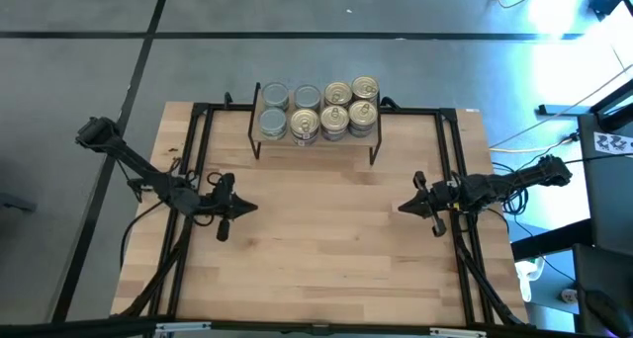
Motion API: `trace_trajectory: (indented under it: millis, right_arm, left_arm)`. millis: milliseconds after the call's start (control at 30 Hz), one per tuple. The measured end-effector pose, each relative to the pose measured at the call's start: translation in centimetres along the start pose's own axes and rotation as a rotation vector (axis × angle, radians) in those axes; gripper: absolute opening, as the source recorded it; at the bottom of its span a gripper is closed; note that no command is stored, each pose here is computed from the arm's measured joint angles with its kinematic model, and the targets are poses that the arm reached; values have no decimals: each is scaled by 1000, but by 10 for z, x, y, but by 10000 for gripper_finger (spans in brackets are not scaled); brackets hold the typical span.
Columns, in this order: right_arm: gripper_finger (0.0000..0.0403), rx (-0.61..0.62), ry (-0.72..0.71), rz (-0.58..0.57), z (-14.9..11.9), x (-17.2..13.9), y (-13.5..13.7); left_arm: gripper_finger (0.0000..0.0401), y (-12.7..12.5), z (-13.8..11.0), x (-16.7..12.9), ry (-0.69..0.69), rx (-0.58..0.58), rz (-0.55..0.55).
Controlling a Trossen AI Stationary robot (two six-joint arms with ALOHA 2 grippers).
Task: Stack canned seafood by type on shelf
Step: Return to Home Position
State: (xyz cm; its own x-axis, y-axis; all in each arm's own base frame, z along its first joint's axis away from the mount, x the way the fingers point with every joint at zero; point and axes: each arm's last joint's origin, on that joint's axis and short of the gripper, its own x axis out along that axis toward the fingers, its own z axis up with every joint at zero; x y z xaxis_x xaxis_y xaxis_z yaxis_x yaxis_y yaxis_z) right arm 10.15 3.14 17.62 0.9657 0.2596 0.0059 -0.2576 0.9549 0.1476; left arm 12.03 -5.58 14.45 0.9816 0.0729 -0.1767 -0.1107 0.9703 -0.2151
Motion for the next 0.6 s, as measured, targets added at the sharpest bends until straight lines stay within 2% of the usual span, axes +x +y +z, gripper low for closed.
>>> trace_trajectory:
  millis: [233, 400, 533, 600]
  right_arm:
    - [18, 2, -5, -19, -7, -4, -2]
    - [12, 6, 1, -34, -8, -5, -2]
    - [6, 25, 17, -18, -9, -5, -2]
    - [5, 26, 18, -18, -10, -5, -2]
  left_arm:
    - [1, 0, 8, -4, -59, 46, -19]
    - [1, 3, 11, -9, -75, 90, -25]
    - [1, 4, 20, -14, -125, 111, -154]
    - [1, 7, 23, -15, -138, 126, -178]
